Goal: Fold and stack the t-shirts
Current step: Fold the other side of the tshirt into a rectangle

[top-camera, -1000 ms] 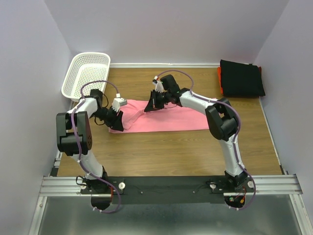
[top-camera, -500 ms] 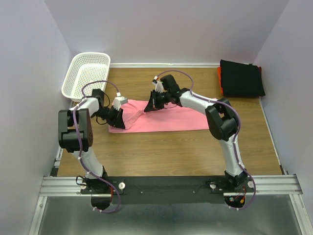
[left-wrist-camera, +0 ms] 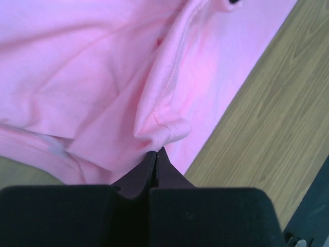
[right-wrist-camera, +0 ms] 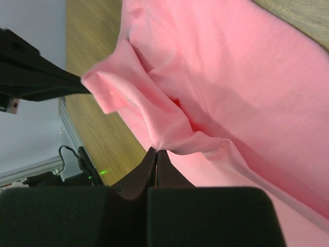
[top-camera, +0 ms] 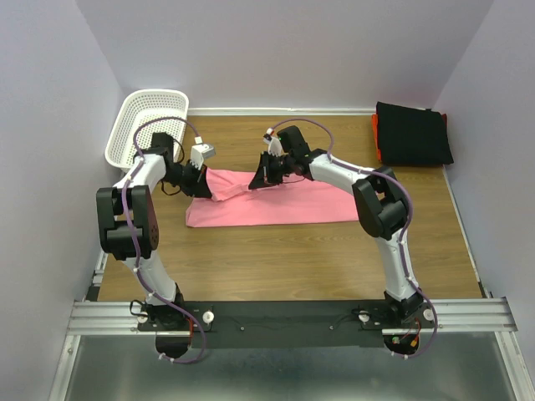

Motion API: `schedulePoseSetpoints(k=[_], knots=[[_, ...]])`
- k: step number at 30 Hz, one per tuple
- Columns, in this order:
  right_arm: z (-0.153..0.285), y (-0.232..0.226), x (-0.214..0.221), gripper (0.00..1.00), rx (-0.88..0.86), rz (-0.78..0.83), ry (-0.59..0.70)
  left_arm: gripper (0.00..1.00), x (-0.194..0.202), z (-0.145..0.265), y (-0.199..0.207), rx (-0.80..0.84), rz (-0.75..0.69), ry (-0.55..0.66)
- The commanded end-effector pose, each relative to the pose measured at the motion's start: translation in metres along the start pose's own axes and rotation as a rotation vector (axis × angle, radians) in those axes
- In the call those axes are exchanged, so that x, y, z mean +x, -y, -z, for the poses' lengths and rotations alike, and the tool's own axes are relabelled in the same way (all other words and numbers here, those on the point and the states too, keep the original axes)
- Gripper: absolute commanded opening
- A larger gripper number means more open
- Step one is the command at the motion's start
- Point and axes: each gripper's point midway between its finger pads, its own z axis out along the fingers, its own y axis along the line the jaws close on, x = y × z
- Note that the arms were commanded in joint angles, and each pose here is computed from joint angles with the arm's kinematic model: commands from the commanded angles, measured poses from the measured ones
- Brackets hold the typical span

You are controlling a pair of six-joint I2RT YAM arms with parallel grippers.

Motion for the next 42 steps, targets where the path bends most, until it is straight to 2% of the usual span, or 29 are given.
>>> schedulePoseSetpoints(k=[1, 8, 15, 23, 32, 42], knots=[[-0.003, 0.005, -0.004, 0.01, -0.005, -0.007, -0.001, 0.0, -0.031, 0.01, -0.015, -0.035, -0.036, 0.06], [-0.006, 0.008, -0.014, 0.01, -0.009, -0.01, 0.012, 0.0, -0.054, 0.014, -0.038, -0.075, -0.064, 0.079], [-0.009, 0.008, -0.013, 0.01, -0.016, -0.015, 0.007, 0.0, -0.06, 0.009, -0.05, -0.067, -0.073, 0.068], [-0.004, 0.008, -0.002, 0.01, -0.022, -0.049, -0.021, 0.0, -0.035, 0.009, -0.036, -0.027, -0.041, 0.001], [-0.006, 0.026, 0.026, 0.01, -0.001, -0.094, -0.078, 0.0, -0.014, 0.009, -0.047, -0.037, 0.016, -0.083], [-0.01, 0.028, 0.038, 0.0, -0.023, -0.111, -0.12, 0.0, 0.003, 0.003, -0.056, -0.031, 0.064, -0.159]])
